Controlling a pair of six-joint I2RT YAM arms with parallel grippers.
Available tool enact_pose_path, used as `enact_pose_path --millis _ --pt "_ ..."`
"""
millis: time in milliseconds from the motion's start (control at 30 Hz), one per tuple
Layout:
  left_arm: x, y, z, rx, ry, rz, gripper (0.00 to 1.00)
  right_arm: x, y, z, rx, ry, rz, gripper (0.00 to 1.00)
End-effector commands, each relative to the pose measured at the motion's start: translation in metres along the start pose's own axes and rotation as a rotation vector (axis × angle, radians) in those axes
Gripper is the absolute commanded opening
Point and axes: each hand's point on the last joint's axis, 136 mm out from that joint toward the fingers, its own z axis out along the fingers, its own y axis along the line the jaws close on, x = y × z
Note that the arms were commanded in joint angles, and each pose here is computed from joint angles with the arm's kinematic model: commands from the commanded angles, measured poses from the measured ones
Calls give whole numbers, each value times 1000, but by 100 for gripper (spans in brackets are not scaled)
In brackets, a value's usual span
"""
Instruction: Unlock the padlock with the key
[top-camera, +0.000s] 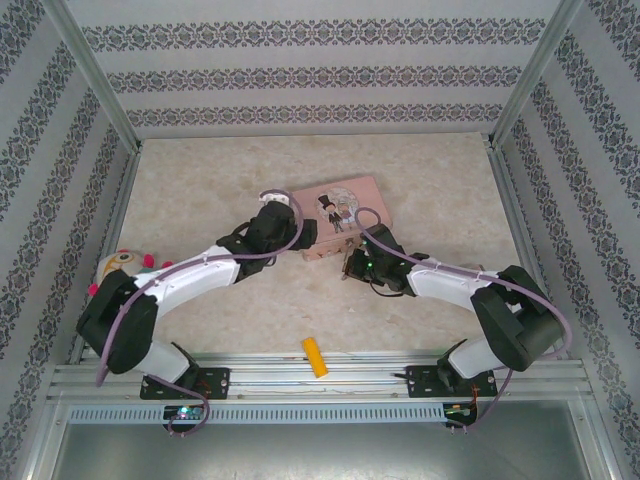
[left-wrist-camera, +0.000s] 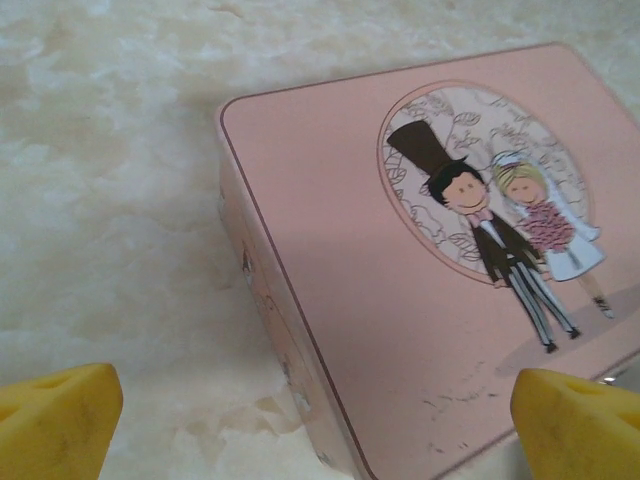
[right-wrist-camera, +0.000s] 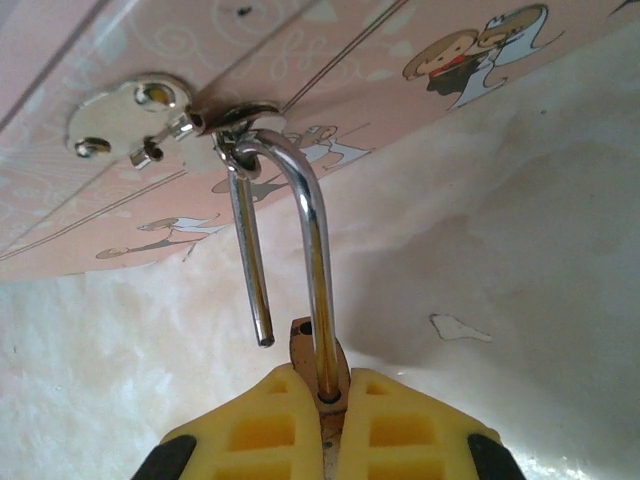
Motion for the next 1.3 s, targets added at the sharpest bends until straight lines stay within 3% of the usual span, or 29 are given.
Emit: enact_pose_path --millis 0,400,767,1067,1267 --pt "3 2 7 -45 26 78 99 -12 -4 -4 -15 -43 49 0" --pt "26 6 22 -67 98 115 99 -23 6 2 -167 -50 105 0" --pt "8 -24 14 17 43 151 99 -18 20 -3 -282 -26 81 0" --pt "30 -27 32 -19 131 202 99 -12 8 -13 -355 -40 80 0" --pt "43 -17 36 -60 176 210 99 -20 15 -17 -478 -58 97 0"
